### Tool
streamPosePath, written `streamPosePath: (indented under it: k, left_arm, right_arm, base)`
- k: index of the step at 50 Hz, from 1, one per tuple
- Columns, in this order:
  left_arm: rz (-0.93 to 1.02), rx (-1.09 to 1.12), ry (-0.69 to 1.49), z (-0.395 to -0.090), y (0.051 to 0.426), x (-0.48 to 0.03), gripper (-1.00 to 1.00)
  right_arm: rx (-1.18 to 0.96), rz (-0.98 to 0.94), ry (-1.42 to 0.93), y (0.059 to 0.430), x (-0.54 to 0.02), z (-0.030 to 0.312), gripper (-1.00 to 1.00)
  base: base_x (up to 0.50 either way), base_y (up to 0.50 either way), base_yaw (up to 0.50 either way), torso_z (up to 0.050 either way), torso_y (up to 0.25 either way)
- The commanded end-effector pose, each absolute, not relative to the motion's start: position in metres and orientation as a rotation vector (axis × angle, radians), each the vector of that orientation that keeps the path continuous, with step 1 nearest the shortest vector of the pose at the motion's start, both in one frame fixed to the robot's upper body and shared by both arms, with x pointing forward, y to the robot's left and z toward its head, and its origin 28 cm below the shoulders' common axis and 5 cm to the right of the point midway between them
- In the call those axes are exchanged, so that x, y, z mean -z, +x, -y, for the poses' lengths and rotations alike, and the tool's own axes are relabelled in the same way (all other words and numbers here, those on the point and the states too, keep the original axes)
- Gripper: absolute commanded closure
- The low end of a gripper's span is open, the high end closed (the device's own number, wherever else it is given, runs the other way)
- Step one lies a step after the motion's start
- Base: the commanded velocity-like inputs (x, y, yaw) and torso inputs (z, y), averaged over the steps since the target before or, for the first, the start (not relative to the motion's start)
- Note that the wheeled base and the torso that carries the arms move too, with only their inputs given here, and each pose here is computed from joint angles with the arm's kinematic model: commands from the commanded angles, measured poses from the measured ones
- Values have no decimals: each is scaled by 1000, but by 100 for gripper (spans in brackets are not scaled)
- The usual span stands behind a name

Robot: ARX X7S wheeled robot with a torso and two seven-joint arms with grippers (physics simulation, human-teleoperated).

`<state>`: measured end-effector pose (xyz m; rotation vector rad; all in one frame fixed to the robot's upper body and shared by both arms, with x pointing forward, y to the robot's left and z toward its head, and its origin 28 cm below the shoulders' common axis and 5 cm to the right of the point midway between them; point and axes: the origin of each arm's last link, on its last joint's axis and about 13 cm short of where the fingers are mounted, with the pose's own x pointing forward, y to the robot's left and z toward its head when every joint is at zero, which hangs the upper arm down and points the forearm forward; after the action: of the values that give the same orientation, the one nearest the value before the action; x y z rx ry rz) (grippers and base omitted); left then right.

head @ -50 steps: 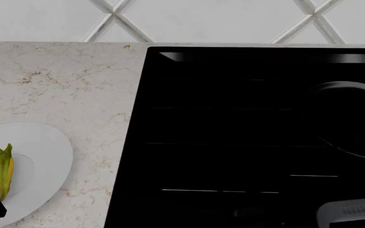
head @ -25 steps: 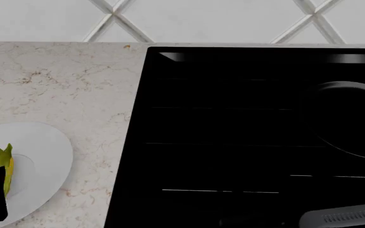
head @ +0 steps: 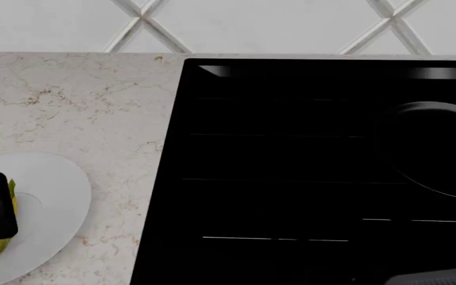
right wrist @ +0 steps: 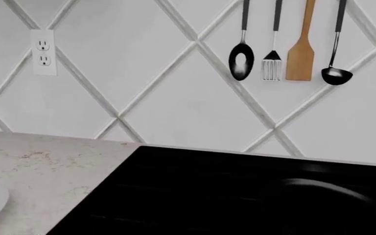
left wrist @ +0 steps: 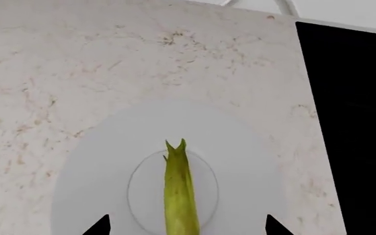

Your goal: Pick the corn from the plate and place it in the pan.

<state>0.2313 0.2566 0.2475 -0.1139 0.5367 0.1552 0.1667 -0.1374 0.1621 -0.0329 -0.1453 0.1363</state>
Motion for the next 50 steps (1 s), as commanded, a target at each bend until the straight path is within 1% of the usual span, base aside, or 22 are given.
streamPosePath:
  k: [1, 7, 19, 24, 50]
  left_arm:
    - [-550, -214, -166, -252, 247, -239, -100]
    - [-559, -251, -173, -253, 253, -233, -100]
    - [-581, -245, -169, -247, 259, -228, -100]
    - [-590, -261, -170, -249, 262, -223, -100]
    - [-627, -267, -157, -247, 263, -213, -100]
  right_arm:
    - [-135, 142, -34, 163, -162, 141, -100]
    - [-136, 137, -34, 163, -163, 141, -100]
    - [-135, 136, -29, 161, -164, 141, -100]
    - [-131, 134, -25, 161, -163, 141, -100]
    - [-128, 127, -17, 158, -161, 141, -100]
  base:
    - [0, 0, 0, 0, 0]
    - [0, 0, 0, 0, 0]
    - [0, 0, 0, 0, 0]
    - [0, 0, 0, 0, 0]
    - [0, 0, 0, 0, 0]
